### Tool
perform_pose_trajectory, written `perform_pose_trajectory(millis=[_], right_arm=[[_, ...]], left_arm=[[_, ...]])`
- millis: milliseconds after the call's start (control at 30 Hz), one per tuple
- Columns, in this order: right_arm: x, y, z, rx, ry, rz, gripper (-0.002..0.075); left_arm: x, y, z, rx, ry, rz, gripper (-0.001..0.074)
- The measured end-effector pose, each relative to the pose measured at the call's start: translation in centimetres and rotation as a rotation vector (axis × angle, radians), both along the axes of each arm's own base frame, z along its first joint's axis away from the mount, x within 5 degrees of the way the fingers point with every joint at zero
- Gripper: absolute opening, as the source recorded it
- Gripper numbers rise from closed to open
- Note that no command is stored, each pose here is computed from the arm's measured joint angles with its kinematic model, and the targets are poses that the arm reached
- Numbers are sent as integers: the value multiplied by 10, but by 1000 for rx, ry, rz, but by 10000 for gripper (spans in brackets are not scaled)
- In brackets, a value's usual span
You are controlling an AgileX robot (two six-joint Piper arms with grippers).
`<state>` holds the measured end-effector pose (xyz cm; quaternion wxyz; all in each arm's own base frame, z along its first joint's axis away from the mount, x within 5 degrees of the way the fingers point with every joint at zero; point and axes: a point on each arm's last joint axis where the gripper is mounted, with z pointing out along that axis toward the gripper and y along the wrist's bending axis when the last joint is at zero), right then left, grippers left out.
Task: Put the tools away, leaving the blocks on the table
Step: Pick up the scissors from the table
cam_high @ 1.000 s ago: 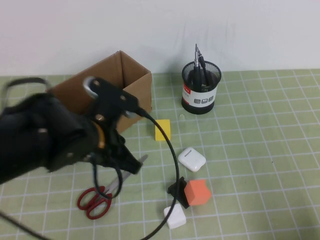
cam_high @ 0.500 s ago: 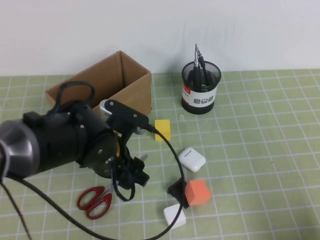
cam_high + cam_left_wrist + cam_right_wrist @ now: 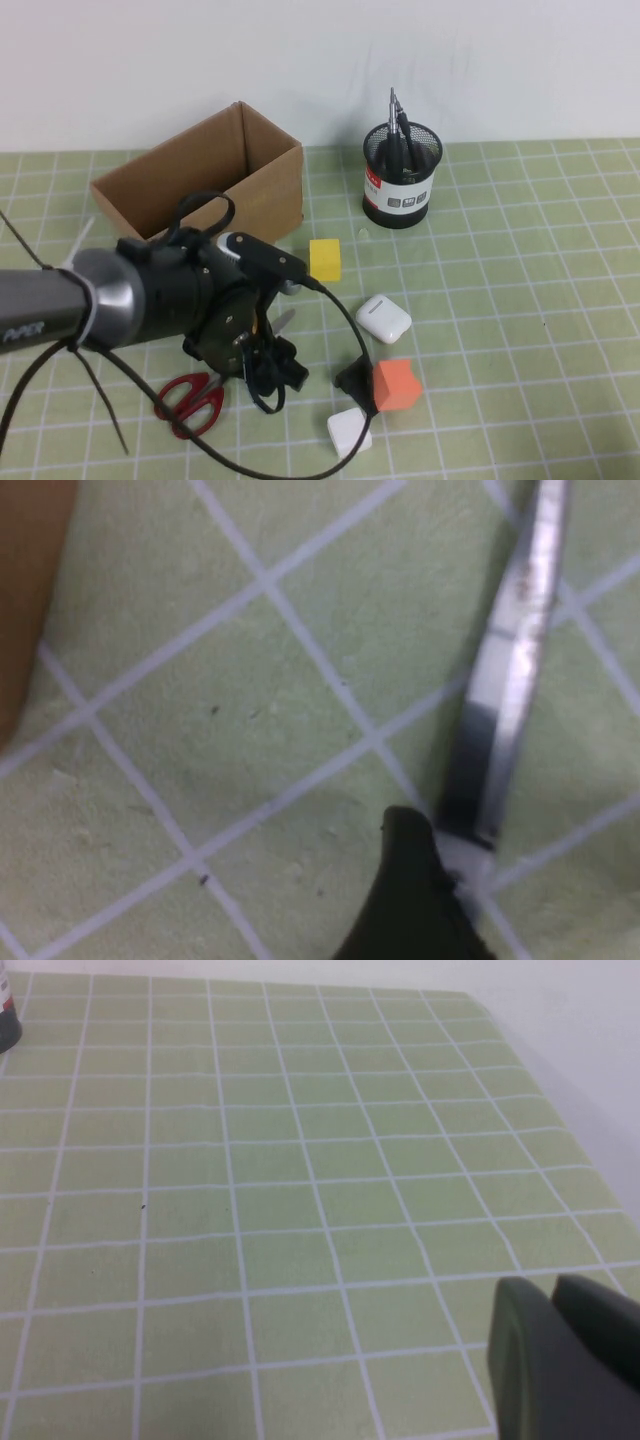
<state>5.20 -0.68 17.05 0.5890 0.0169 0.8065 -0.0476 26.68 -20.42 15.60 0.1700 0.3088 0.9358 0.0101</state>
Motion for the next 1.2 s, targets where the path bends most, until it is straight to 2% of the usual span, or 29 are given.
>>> perform_pose_trajectory(millis=[233, 300, 400, 467, 833, 967, 1100, 1200], right_arm=[[0, 0, 0, 0, 0, 0, -7], [0, 0, 0, 0, 0, 0, -7], [0, 0, 0, 0, 0, 0, -7], [0, 0, 0, 0, 0, 0, -7], [0, 0, 0, 0, 0, 0, -7], [0, 0, 0, 0, 0, 0, -7], [0, 0, 0, 0, 0, 0, -7], [0, 0, 0, 0, 0, 0, -7]], left_arm=[[9, 9, -6, -42, 58, 116, 415], [11, 10, -7, -62, 78, 133, 347], [13, 14, -7, -54, 91, 113, 160], [14, 15, -7, -47, 91, 94, 88], [11, 19, 6, -16, 107, 49, 83], [13, 18, 42, -47, 19, -27, 83], [10, 20, 93, -79, -140, -172, 83], [8, 23, 125, -99, -266, -232, 83]])
